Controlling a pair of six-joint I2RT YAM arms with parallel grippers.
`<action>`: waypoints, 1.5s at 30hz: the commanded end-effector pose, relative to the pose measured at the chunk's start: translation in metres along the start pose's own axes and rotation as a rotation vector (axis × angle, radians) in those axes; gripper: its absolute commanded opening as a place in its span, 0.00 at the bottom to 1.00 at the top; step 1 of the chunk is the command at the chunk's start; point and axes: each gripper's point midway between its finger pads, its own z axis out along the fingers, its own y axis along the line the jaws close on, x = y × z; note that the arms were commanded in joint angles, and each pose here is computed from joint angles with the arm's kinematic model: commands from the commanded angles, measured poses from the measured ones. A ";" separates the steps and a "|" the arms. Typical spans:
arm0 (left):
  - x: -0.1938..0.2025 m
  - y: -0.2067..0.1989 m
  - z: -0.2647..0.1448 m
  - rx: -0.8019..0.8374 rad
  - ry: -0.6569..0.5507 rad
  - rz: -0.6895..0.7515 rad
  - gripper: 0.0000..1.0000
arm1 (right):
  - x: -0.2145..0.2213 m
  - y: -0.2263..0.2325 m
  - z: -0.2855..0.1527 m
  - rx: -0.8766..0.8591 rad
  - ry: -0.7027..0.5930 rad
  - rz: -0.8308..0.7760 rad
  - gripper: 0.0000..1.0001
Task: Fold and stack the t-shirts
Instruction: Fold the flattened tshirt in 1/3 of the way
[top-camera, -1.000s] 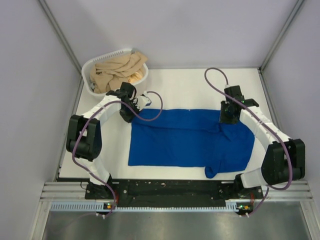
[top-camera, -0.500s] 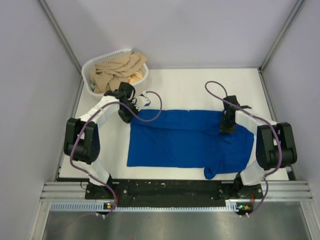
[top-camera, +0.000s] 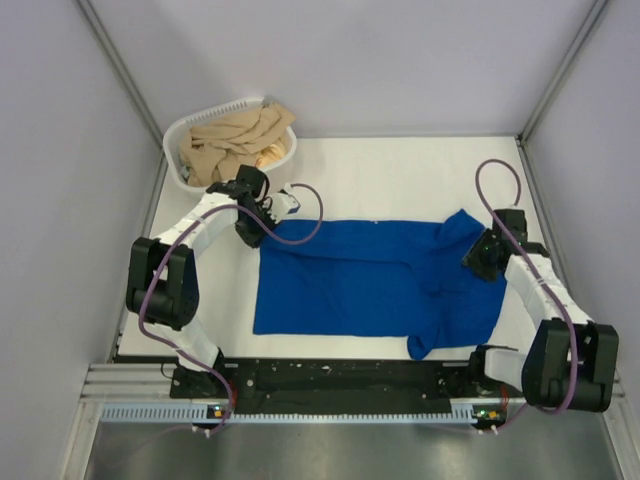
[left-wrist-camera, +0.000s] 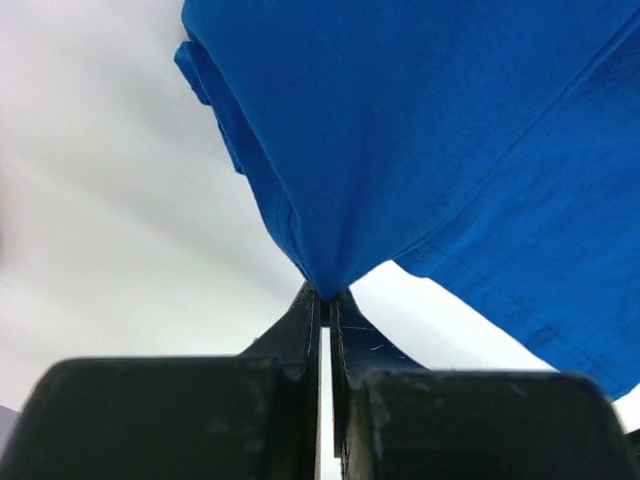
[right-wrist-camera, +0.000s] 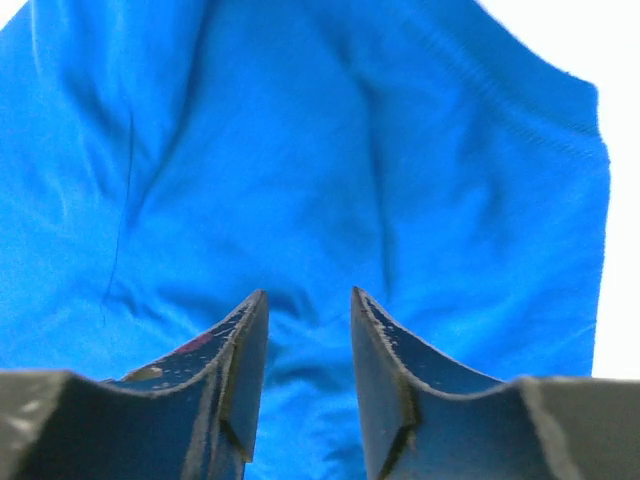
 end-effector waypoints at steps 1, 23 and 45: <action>-0.003 -0.004 -0.007 0.010 -0.041 0.007 0.00 | -0.034 -0.007 0.010 0.025 -0.085 0.104 0.40; -0.012 0.003 -0.015 -0.011 -0.058 0.009 0.00 | -0.032 -0.032 0.025 0.146 -0.067 0.086 0.40; -0.016 0.007 -0.019 -0.024 -0.063 0.012 0.00 | -0.042 -0.029 0.021 0.149 -0.062 0.018 0.00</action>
